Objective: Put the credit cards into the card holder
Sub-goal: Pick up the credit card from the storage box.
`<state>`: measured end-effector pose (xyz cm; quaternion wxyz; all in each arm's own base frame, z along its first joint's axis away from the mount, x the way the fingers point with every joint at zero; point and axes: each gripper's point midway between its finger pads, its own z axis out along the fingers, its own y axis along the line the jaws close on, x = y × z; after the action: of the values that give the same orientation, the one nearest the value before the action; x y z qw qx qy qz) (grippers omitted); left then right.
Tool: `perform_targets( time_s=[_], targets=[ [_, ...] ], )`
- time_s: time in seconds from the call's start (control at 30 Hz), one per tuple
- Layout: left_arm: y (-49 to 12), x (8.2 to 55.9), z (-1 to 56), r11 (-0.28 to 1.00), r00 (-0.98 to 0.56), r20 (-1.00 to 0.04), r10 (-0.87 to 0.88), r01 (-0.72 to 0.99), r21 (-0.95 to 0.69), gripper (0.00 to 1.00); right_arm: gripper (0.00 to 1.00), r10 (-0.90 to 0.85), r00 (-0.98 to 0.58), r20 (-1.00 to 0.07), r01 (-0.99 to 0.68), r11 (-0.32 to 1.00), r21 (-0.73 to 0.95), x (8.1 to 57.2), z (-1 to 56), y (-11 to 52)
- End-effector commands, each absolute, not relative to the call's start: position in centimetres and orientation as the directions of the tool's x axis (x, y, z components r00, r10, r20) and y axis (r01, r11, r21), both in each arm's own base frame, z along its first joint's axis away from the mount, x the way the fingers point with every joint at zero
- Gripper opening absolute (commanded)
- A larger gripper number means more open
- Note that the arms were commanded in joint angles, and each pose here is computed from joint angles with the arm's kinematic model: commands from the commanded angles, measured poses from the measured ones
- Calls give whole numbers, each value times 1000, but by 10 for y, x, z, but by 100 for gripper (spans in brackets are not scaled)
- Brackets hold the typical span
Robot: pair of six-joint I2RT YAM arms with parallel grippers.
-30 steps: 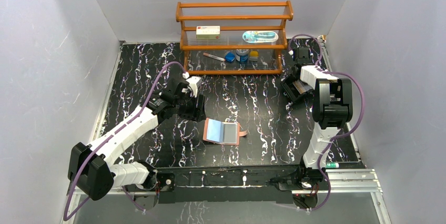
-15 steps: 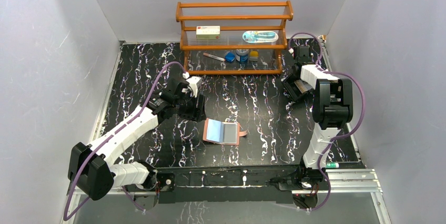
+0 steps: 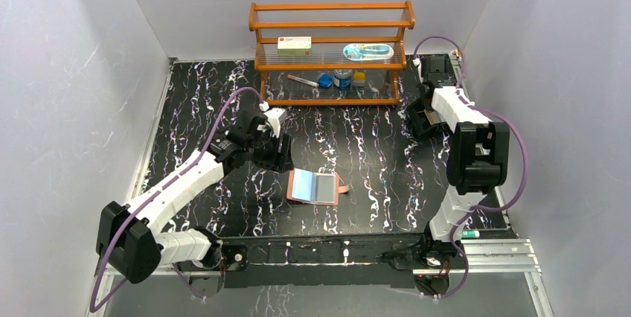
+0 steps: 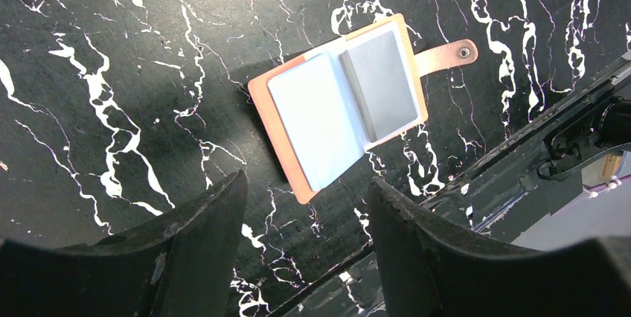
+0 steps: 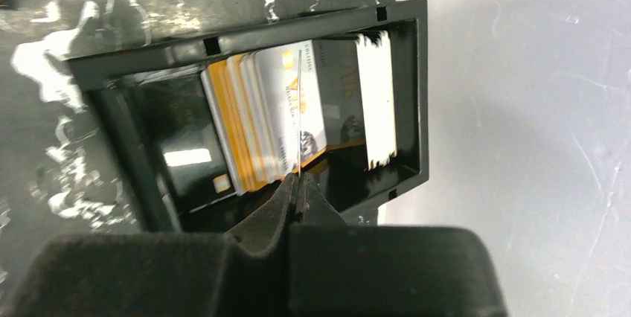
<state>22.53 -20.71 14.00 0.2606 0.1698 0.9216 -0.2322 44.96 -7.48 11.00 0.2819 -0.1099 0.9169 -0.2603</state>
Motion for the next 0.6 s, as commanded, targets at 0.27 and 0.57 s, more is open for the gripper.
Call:
perform_targets(
  time_s=[0.27, 0.57],
  targets=[
    [-215, 219, 119, 847, -887, -436, 153, 345, -404, 59, 0, -12, -715, -699, 117, 984, -136, 413, 198, -14],
    [-229, 205, 95, 824, -958, -274, 81, 219, -523, 59, 0, 196, -660, -726, -61, 948, 311, 373, 230, 84]
  ],
)
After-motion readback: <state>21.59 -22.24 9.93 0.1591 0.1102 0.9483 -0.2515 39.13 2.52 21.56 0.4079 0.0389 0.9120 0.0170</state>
